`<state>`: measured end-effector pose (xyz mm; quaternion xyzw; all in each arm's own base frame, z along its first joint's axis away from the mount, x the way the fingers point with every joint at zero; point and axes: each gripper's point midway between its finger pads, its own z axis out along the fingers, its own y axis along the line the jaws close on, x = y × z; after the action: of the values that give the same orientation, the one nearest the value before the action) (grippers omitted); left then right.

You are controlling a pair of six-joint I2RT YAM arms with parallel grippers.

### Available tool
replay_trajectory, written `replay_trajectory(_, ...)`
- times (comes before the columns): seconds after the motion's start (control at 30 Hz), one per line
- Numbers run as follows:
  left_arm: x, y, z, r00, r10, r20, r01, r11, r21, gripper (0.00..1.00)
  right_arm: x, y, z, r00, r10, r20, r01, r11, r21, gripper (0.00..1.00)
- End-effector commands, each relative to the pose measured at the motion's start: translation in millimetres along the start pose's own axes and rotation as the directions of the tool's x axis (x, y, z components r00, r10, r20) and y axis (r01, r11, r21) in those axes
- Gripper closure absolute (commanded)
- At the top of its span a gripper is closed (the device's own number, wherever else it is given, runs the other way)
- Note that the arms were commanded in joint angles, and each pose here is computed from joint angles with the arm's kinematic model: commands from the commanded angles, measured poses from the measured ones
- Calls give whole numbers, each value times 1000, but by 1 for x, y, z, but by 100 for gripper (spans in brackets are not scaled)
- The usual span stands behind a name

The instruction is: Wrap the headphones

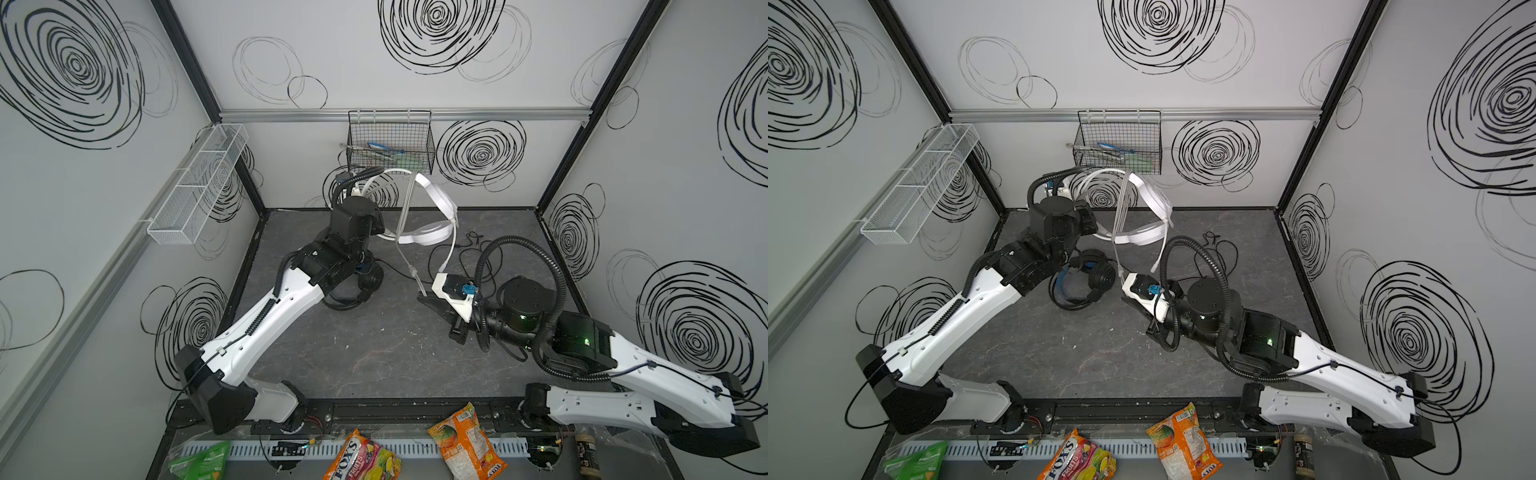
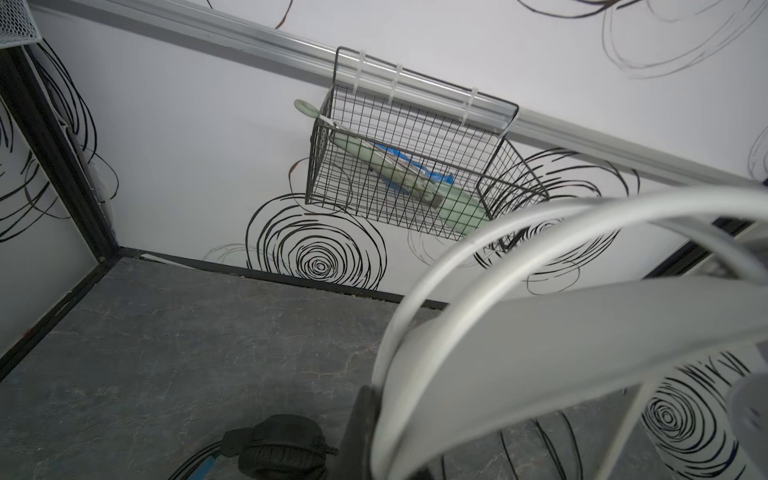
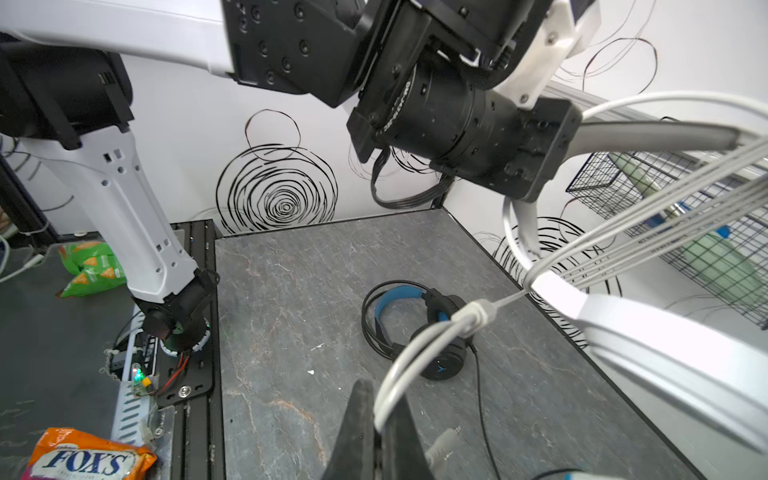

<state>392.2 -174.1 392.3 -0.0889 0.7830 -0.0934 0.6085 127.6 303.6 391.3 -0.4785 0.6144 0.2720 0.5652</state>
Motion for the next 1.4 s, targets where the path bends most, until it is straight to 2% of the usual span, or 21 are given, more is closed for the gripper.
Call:
replay_trajectory(0.0, -9, 4, -11, 997, 54, 53, -53, 998, -30, 100, -12, -8, -7, 998, -59, -11, 59, 998, 38, 100)
replay_trajectory(0.17, 29, 1, -25, 988, 151, -16, -151, 988, -23, 100, -21, -17, 2, 998, -54, -28, 56, 995, 84, 100)
replay_trajectory(0.4, 66, 4, -36, 982, 166, -88, -166, 986, 4, 100, -27, -39, 9, 998, -55, -36, 60, 986, 155, 100)
replay_trajectory(0.7, 71, 4, -43, 985, 139, -99, -136, 990, 36, 100, -12, -75, 1, 999, -31, -45, 39, 979, 199, 100)
replay_trajectory(1.0, 70, -9, -43, 987, 120, -107, -111, 990, 82, 100, 10, -80, 8, 997, -26, -72, 39, 980, 197, 100)
replay_trajectory(1.23, 79, -18, -45, 982, 140, -125, -127, 986, 108, 100, 22, -114, 8, 986, -44, -159, 92, 947, 308, 100)
replay_trajectory(1.37, 85, -21, -46, 983, 120, -138, -105, 988, 115, 100, 20, -133, 2, 985, -56, -161, 110, 930, 350, 100)
